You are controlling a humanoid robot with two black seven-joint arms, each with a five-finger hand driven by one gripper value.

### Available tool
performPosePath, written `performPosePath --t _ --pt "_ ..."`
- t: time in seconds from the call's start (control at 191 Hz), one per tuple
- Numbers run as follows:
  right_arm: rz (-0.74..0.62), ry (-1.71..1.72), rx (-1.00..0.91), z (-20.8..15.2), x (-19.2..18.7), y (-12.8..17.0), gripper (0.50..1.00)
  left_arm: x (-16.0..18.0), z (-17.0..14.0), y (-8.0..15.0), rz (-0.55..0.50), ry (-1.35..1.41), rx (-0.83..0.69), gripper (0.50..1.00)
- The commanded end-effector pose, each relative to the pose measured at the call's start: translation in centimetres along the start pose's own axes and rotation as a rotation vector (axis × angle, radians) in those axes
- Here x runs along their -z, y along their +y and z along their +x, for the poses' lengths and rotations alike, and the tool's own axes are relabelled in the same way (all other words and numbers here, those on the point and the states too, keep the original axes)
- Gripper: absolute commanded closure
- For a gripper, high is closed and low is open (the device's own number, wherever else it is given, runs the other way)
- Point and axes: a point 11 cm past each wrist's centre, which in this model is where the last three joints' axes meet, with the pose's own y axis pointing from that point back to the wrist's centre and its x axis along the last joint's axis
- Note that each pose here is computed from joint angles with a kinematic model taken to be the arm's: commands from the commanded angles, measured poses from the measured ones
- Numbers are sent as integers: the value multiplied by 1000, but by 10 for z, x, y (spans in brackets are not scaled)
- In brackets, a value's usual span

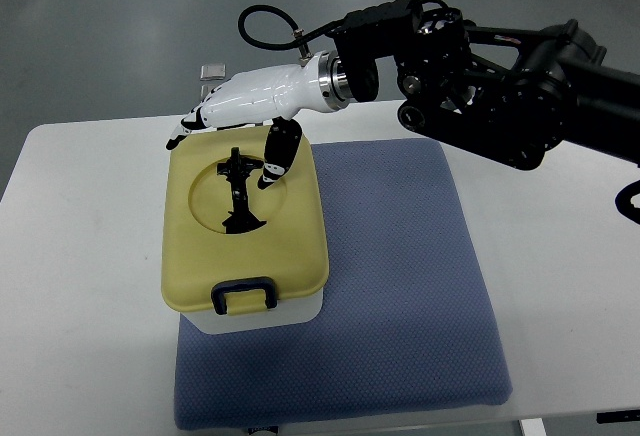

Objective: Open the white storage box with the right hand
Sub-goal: 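Lower the right hand and close its fingers around the black lid handle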

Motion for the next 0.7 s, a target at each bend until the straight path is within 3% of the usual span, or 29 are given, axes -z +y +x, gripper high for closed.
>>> performPosePath --t 0.0,0.089,0.209,0.246,0.256,0.282,0.288,0.293,0.314,0.382,0.695 --pt "4 -8 0 -4 0 -2 581 0 0 0 0 0 -1 500" --pt "6 -8 -13 -4 0 -2 587 0 1 0 0 1 -2 500" --pt "9 -7 -25 -4 1 -3 652 0 0 0 0 -1 -1 500" --pt "8 -8 -25 -5 0 -3 721 0 0 0 0 0 -1 500" --pt "8 -8 -25 -5 0 -3 722 0 0 0 0 0 -1 500" --pt "9 -9 -29 -6 0 -3 821 0 1 0 0 1 -2 500" --pt "9 -9 -29 -6 0 -3 822 0 1 0 0 1 -2 500" --pt "9 -9 -30 -6 0 -3 856 0 0 0 0 0 -1 500" --pt "10 -10 -32 -7 0 -4 905 0 1 0 0 1 -2 500" --pt "16 -14 -34 -9 0 -5 1000 0 1 0 0 1 -2 500" --pt "31 -2 -64 0 3 -2 1000 1 1 0 1 1 -2 500"
